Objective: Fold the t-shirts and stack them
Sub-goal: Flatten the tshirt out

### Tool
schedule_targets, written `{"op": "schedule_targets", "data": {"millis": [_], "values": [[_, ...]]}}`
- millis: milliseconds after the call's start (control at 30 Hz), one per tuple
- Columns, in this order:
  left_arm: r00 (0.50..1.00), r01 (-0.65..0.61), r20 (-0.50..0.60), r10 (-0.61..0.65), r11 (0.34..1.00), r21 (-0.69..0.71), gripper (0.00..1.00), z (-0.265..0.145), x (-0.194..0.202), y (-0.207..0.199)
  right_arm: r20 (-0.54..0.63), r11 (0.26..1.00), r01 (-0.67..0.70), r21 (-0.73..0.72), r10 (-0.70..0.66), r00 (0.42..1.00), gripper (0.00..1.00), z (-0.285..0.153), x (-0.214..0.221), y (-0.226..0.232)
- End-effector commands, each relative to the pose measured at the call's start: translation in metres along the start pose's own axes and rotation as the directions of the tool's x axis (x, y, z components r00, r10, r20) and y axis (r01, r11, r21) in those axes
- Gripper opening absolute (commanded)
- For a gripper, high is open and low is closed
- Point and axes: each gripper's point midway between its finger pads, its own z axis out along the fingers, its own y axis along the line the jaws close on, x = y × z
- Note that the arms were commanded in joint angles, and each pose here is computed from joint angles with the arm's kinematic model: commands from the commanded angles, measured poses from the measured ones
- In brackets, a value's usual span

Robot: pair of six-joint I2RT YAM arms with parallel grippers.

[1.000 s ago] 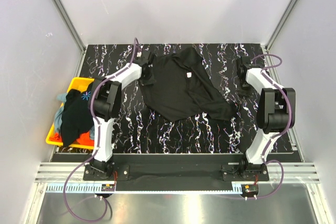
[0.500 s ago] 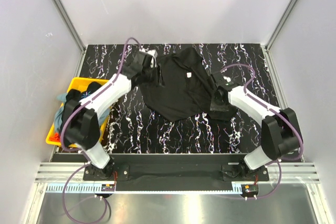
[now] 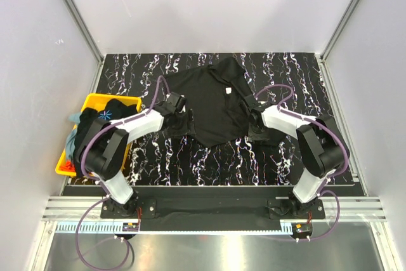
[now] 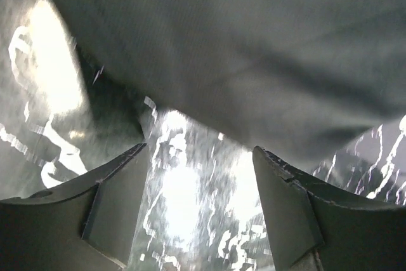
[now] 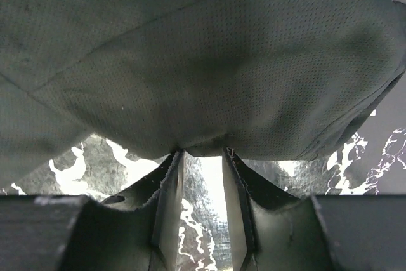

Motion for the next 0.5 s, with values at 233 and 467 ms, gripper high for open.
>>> {"op": "schedule_targets", "data": {"millis": [233,467], "values": [[0.995,0.003,0.095,-0.002,1.000,-0.011,0.60,0.024,-0.032,-0.015,0.058,0.997,-0.013,0.082,0.009,0.998,0.13,0.007,-0.012,-0.009],[0.982,-0.043,0.181,0.062,0.993,-0.111,0.00,-0.033,-0.067,-0.016,0.109,0.994,-0.047,0.099,0.036,0.993,0.00,-0.057,-0.024,-0.033]]}}
